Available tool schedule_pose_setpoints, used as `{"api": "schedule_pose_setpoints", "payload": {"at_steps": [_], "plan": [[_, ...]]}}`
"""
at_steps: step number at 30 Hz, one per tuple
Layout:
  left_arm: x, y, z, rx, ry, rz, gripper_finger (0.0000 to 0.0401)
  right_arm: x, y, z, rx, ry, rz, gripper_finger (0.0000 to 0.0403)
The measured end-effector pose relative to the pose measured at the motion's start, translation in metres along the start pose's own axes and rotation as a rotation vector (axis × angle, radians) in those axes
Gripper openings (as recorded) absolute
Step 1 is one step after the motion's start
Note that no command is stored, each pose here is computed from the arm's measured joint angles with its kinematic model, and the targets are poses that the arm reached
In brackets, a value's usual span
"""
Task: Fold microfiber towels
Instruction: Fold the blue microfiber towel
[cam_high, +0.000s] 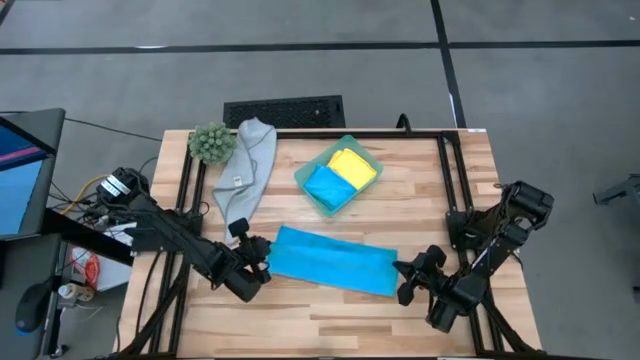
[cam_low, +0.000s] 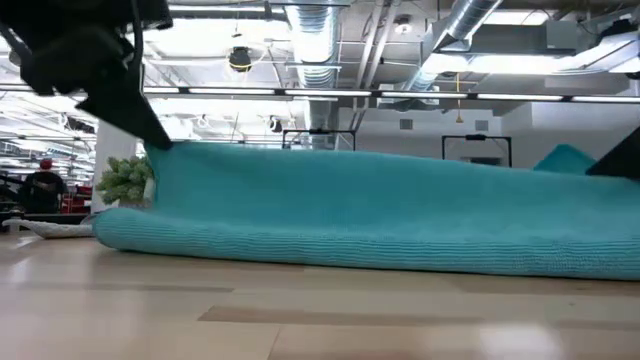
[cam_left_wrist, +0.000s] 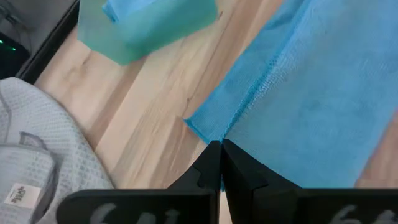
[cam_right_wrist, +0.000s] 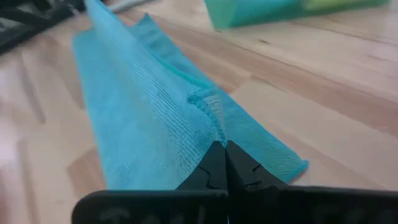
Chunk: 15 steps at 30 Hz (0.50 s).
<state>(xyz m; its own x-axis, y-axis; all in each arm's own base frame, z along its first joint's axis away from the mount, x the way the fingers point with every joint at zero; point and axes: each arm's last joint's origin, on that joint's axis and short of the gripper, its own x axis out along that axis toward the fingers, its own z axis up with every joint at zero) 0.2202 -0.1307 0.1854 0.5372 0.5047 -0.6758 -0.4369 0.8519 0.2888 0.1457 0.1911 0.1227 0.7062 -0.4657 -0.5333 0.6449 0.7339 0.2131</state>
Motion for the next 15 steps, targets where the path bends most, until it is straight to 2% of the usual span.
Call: {"api": "schedule_pose_setpoints", "payload": {"at_steps": [8, 15], "plan": [[0.017, 0.003, -0.009, -0.037, -0.02, -0.004, 0.0, 0.02, -0.001, -0.009, -0.004, 0.07, -0.1, 0.0004], [0.027, 0.003, -0.008, -0.049, -0.061, -0.022, 0.0, 0.024, -0.002, -0.006, -0.009, 0.066, -0.124, 0.0005]]}}
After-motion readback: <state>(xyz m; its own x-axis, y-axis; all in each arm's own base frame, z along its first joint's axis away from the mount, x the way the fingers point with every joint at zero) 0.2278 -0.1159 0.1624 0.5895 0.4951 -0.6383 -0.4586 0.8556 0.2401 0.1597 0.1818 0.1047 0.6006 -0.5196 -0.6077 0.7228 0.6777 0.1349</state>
